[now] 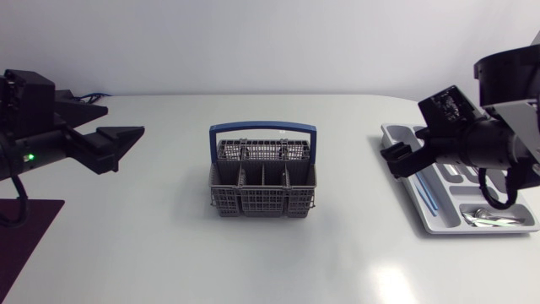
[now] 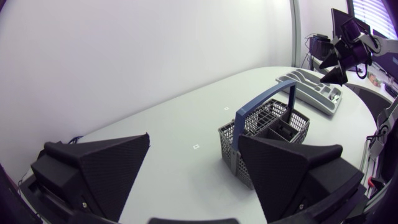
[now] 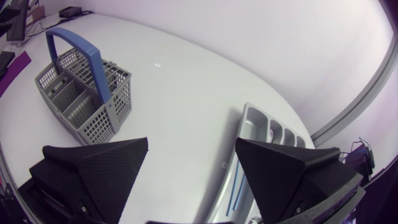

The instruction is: Sort the cutlery from the basket into the organizer compartments.

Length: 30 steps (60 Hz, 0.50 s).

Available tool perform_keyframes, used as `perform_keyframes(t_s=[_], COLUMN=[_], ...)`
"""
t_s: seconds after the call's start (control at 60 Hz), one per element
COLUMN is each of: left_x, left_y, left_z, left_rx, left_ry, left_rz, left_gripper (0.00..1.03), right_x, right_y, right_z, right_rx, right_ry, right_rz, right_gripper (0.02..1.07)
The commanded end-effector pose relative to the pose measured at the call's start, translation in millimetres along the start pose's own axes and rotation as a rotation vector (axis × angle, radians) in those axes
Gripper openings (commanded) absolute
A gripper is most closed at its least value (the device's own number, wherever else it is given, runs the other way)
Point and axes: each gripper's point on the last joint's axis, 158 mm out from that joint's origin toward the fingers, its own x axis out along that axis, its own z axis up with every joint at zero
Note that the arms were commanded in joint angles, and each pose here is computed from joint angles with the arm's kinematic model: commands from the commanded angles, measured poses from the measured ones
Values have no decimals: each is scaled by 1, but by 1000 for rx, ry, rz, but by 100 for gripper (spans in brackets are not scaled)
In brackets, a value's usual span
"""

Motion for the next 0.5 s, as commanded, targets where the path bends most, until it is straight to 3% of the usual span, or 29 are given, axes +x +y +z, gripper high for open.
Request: perform_keyframes(t_s=[0.0, 0.317, 0.483], left_x=[-7, -29, -36], left_y=[0, -2, -1], left_z=[-9, -3, -1], left_rx=[-42, -99, -142], left_ry=[2, -73, -108], left_rz=[13, 48, 36], left_gripper=[99, 99, 99], right_x=[-14, -57, -62], right_y=[-12, -46, -46], right_z=[-2, 3, -6], right_rx=[24, 127, 126], right_ry=[-42, -186, -191], right_rz=[-61, -224, -238], right_gripper=[103, 103, 103])
